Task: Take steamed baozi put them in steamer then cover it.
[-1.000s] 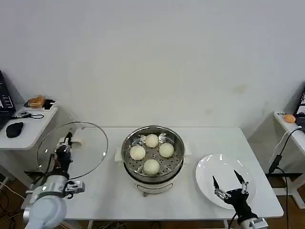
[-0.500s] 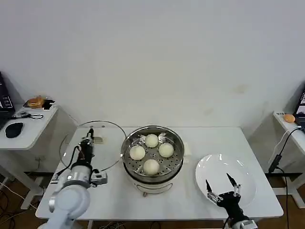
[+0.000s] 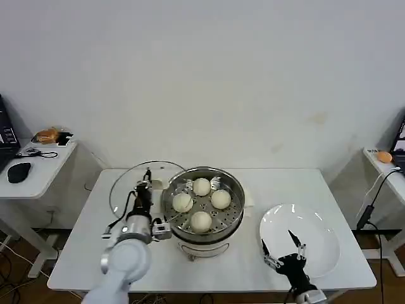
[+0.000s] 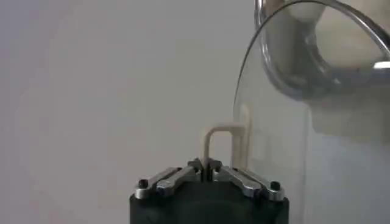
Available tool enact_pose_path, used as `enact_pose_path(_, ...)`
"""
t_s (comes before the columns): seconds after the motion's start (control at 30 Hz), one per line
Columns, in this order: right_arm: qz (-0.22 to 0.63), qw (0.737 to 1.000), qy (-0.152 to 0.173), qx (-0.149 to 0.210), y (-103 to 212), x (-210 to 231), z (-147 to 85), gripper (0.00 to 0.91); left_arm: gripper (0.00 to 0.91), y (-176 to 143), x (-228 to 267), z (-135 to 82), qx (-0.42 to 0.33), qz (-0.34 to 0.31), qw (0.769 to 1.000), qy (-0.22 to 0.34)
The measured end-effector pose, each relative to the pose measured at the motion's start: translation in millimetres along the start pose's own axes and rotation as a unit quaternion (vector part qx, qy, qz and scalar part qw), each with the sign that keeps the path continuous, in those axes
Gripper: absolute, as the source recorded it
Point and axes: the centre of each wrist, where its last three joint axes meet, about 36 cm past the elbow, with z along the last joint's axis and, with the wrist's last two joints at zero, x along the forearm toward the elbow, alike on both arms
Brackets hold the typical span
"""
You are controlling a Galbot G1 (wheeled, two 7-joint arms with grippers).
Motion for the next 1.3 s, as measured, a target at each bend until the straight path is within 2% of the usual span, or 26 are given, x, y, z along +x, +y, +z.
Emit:
enact_pose_path(0.33, -0.006, 1.000, 0.005, -0.002, 8.4, -1.0, 4.3, 0.907, 0.000, -4.1, -12.9, -47.9, 0.021, 0.001, 1.000, -0.016)
enact_pose_path(0.63, -0.007, 1.000, 0.007, -0.003, 10.1, -1.7, 5.9, 0.907, 0.000, -11.7, -11.7, -80.6, 0.031, 0.011, 0.999, -0.031)
enact_pose_path(1.3, -0.008, 1.000, 0.009, -0.003, 10.1, -0.9, 7.0, 0.907, 0.000, -14.1, 6.8, -118.3, 0.032, 0.012, 0.998, -0.061)
